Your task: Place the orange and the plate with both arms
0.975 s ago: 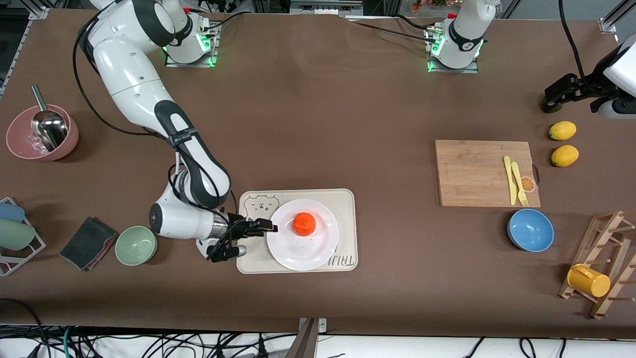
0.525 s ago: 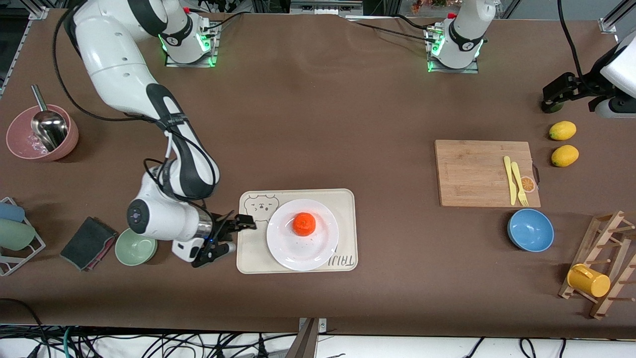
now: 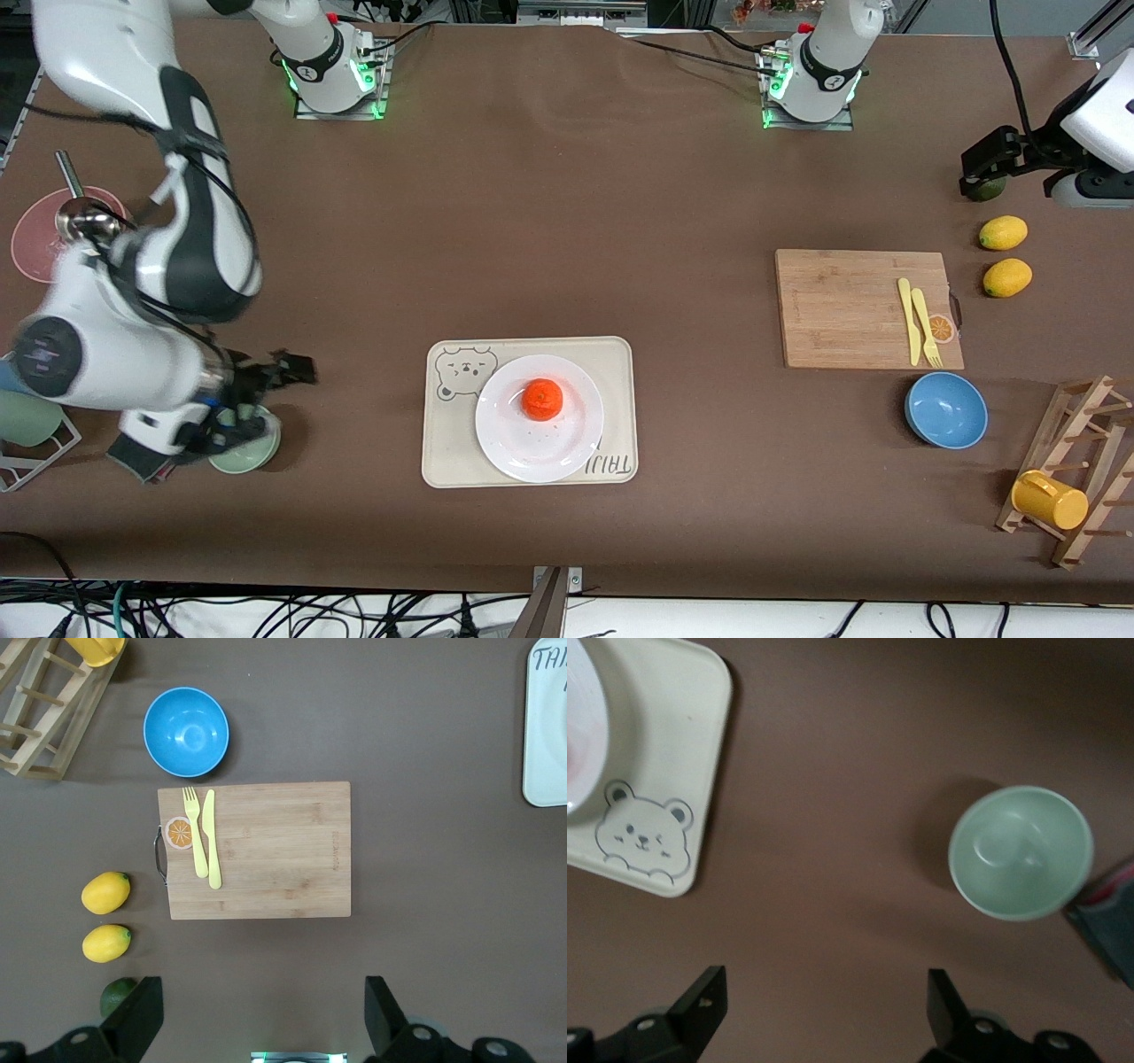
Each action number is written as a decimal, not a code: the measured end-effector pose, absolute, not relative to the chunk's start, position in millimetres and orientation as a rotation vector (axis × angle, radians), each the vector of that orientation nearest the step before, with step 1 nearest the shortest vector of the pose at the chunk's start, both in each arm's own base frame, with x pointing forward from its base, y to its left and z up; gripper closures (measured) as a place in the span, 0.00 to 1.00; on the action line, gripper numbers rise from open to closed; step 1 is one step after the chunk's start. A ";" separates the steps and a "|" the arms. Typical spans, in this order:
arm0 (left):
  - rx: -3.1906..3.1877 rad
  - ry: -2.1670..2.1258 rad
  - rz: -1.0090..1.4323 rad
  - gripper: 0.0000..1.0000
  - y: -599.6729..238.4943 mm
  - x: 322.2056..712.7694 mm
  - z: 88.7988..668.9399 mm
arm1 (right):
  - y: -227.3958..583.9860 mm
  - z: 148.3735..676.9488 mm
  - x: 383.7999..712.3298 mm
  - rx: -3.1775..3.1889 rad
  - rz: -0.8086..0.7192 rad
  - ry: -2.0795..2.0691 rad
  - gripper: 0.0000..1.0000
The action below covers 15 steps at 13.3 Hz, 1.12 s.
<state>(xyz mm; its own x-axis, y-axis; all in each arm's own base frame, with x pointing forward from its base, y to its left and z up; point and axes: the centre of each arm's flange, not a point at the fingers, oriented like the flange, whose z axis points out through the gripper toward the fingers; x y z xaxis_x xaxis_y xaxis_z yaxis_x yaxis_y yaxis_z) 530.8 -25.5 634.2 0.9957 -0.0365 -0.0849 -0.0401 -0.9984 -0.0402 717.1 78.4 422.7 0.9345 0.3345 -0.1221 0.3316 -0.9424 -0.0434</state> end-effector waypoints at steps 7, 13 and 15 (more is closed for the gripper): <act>-3.096 0.067 0.128 0.00 -28.4 530.2 635.7 | -54.1 588.6 593.2 -3.151 0.131 -0.219 0.00; -3.096 0.065 0.129 0.00 -27.8 530.2 635.8 | -30.1 595.0 538.8 -3.150 0.148 0.005 0.00; -3.096 0.065 0.134 0.00 -27.8 529.8 635.5 | -24.0 601.6 531.1 -3.150 0.130 -0.009 0.00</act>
<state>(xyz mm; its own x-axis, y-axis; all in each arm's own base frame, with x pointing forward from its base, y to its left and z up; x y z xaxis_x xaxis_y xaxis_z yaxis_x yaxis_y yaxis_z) 529.8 -27.8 635.5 0.9954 -0.0400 -0.0874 -0.0437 -0.9982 -0.0404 531.1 -24.0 601.6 0.9966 0.0052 -0.0822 0.0061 -0.9999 0.0105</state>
